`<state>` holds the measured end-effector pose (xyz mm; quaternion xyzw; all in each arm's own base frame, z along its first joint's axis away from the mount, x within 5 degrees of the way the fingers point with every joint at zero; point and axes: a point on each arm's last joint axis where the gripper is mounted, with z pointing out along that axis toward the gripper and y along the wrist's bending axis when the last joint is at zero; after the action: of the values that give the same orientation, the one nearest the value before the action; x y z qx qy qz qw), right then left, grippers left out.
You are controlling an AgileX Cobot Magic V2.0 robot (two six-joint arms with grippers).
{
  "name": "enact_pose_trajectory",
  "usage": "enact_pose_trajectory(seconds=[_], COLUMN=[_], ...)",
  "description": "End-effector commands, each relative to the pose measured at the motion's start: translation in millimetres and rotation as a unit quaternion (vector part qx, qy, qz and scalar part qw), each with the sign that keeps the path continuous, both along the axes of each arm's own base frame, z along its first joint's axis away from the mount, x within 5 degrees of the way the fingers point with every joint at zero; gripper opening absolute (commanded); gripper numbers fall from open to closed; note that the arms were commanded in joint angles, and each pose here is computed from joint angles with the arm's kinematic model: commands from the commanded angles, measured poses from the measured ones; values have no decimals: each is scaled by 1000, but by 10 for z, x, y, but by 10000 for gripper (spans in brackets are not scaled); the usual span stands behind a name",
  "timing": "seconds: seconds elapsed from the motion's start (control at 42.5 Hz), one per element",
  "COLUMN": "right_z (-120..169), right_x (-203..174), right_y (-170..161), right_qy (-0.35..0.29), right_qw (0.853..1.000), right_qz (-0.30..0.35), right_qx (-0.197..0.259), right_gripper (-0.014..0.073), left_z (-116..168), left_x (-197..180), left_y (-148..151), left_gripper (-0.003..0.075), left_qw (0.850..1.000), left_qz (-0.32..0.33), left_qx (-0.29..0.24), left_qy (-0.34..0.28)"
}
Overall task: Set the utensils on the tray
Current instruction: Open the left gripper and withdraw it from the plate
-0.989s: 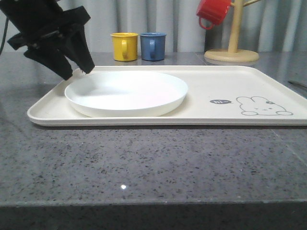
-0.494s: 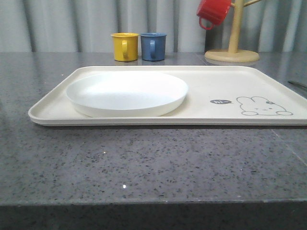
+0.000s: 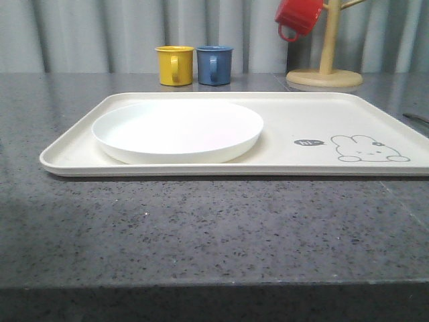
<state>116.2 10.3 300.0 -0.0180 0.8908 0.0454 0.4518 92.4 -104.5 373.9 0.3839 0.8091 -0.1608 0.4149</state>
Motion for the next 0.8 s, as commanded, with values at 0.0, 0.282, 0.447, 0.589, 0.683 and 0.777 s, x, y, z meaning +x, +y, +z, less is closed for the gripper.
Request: enact_pose_trajectory(seconds=[0.0,0.282,0.447,0.589,0.683,0.777], right_z=[234,610,690,587,467,351], right_x=[65,406,791,1137,1377,1581], right_y=[-18,-22,-125,-199,-211,-217], right_qy=[-64,-8,81,183,224,242], right_qw=[998,1000,996,982,974,970], right_qz=[-6,-2,-30,-38,-31,-27], right_qx=[-9,-27,-22,-4,-6,-8], right_gripper=[451,398,398,398,398,397], left_z=[134,143,141,141,141,141], left_x=[-89,-139,-136,-136,-136,-136], left_y=[82,144,140,140,140,140], left_gripper=[417,417,417,417,417,417], left_qw=[998,997,997,997,997,997], left_qz=[-3,-3,-3,-3,-3,-3], left_qx=[-57,-67,-66,-66,-66,-66], left_qy=[-37,-45,-45,-45,-45,-45])
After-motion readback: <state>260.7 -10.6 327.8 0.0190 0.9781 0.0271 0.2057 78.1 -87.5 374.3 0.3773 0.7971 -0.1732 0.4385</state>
